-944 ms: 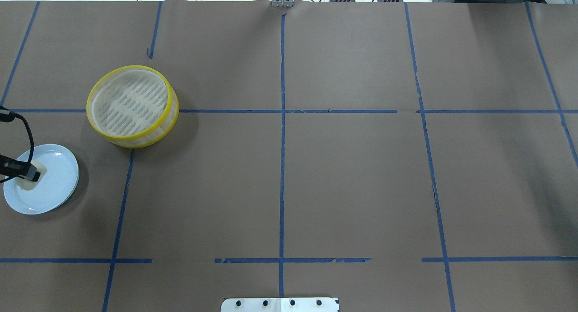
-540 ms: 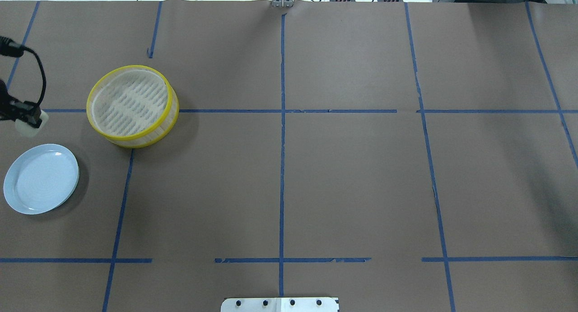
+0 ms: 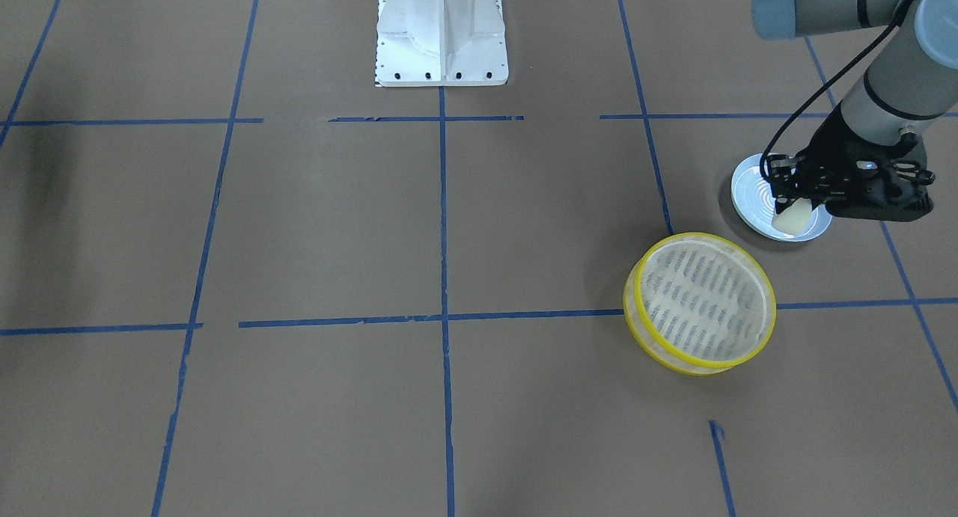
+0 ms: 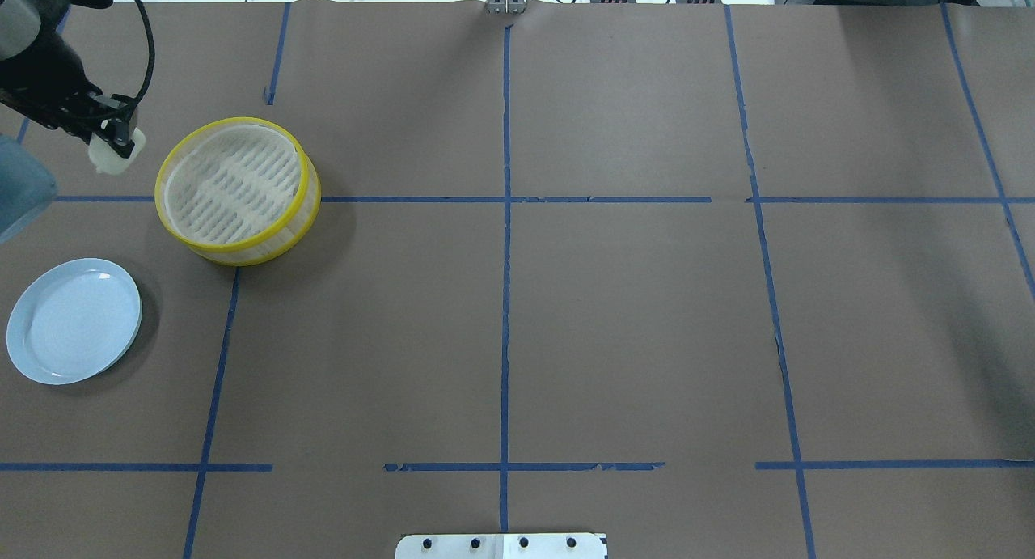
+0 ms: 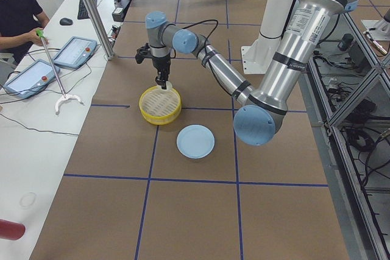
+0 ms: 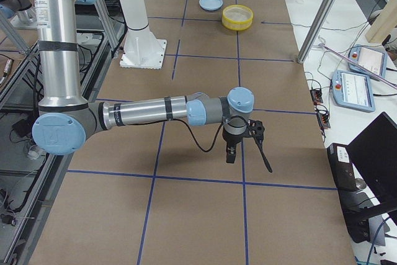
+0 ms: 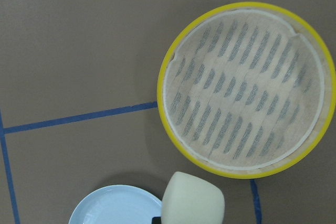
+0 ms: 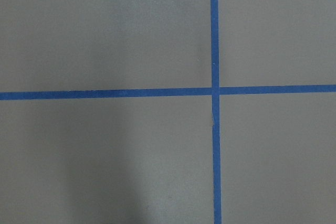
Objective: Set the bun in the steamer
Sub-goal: 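Lift the bun with the left gripper and carry it over the steamer, then lower the bun into the steamer basket with the left gripper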
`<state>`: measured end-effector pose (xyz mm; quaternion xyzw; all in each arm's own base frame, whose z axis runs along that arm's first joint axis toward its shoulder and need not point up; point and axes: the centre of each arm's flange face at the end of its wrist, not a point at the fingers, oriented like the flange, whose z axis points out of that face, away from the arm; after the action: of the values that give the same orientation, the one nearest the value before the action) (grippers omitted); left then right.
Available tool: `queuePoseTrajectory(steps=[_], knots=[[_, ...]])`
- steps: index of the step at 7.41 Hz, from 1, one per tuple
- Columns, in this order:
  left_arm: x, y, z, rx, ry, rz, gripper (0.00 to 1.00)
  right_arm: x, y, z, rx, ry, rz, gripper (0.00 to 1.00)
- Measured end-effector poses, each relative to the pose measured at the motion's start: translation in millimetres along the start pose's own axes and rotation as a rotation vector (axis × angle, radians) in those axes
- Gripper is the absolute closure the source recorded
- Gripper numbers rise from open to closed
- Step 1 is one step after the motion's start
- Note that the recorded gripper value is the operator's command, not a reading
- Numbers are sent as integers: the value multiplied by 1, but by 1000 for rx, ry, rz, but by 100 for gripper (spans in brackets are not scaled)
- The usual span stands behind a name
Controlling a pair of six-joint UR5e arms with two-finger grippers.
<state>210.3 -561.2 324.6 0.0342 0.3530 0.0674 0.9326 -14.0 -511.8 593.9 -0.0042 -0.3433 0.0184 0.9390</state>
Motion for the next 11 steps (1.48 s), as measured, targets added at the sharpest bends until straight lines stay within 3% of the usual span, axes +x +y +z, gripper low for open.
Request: queuePoseTrajectory(steps=[4, 11], knots=[[40, -32, 80, 16, 86, -40, 67, 0, 0, 0, 0, 0, 0, 0], [37, -32, 173, -14, 99, -92, 66, 0, 0, 0, 0, 0, 0, 0]])
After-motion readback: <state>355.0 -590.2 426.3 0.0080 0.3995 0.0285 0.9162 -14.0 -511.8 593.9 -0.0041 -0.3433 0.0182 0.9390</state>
